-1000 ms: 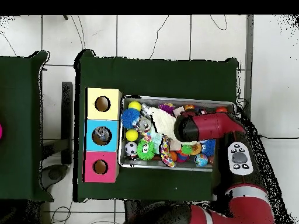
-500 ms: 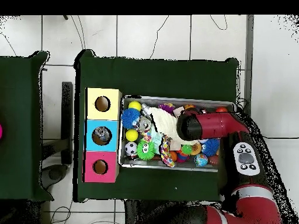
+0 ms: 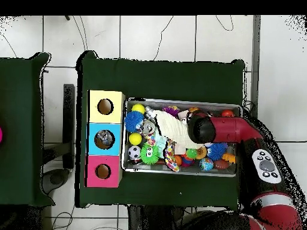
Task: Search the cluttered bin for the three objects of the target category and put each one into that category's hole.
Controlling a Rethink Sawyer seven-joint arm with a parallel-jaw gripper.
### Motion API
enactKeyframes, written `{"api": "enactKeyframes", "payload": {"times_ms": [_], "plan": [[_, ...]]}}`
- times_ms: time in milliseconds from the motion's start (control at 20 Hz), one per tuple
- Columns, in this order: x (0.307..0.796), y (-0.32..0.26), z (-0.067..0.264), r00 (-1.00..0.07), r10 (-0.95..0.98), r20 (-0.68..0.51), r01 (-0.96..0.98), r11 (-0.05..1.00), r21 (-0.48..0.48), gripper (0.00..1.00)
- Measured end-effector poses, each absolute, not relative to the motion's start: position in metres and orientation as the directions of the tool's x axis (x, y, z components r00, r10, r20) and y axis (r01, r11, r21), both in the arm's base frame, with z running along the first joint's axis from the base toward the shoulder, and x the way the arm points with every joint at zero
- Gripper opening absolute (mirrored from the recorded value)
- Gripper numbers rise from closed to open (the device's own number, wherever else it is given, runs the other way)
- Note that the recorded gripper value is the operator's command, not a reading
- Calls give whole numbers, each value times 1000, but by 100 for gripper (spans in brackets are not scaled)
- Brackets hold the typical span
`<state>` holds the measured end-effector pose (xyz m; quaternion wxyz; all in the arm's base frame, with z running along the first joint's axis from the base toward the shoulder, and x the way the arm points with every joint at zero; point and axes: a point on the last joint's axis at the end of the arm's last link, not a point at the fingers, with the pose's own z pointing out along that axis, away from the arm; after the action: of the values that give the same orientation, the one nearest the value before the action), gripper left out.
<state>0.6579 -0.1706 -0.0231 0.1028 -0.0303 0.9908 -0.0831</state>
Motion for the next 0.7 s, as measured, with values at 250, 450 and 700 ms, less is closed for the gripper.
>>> {"api": "enactKeyframes", "payload": {"times_ms": [250,450,700], "plan": [[658,-174,-30,-975,-26,-219,-5,996,-93,100],[655,-176,-41,-972,39,-233,39,999,6,100],[654,-180,-47,-965,92,-245,75,994,80,100]]}}
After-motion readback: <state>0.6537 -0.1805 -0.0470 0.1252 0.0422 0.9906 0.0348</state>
